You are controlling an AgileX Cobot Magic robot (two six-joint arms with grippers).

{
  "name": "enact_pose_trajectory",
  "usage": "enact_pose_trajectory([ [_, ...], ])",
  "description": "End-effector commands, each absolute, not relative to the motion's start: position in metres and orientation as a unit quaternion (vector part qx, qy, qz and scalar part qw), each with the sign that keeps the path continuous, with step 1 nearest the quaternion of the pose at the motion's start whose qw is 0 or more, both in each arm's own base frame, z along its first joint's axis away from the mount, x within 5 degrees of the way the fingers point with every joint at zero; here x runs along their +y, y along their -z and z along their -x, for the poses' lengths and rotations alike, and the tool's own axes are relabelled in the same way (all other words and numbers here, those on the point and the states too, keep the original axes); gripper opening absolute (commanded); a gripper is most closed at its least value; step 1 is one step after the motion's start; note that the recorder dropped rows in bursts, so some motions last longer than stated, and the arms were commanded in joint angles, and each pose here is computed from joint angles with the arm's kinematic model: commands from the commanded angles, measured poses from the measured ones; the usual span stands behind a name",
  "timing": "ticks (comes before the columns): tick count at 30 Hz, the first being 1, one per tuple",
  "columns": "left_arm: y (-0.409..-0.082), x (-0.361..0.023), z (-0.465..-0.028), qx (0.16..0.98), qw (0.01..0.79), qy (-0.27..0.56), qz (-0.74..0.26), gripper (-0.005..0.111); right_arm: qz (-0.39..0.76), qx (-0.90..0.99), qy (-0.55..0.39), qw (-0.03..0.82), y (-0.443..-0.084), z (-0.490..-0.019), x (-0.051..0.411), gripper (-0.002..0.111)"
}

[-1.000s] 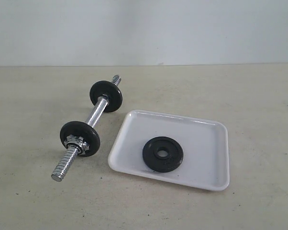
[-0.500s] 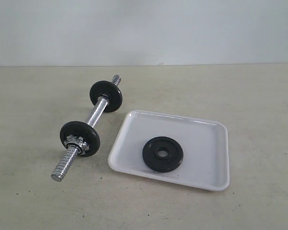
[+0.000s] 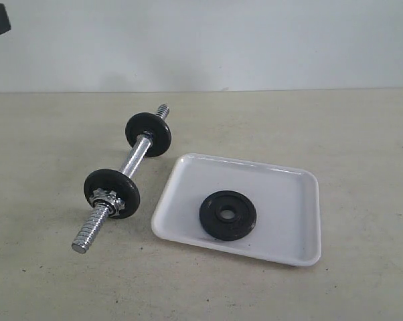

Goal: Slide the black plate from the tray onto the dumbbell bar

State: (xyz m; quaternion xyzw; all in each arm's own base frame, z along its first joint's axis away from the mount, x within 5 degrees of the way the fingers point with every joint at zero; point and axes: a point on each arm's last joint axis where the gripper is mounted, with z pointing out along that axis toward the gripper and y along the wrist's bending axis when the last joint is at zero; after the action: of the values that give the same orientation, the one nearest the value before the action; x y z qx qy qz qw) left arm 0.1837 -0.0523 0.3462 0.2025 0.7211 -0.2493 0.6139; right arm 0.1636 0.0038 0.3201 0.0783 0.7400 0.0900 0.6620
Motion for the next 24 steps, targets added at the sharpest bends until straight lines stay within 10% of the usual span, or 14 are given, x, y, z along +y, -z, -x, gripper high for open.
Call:
enact_pose_trajectory([
  [1,-0.347,-0.058,-0.203,0.721,0.593,0.300,-0.198,0.004,-0.039,0.746,-0.130,0.652,-0.324,-0.191,0.024,0.000],
  [24,-0.344,-0.050,-0.223,0.720,0.605,0.326,-0.098,0.004,0.089,0.701,-0.103,0.700,-0.342,-0.201,0.042,0.000],
])
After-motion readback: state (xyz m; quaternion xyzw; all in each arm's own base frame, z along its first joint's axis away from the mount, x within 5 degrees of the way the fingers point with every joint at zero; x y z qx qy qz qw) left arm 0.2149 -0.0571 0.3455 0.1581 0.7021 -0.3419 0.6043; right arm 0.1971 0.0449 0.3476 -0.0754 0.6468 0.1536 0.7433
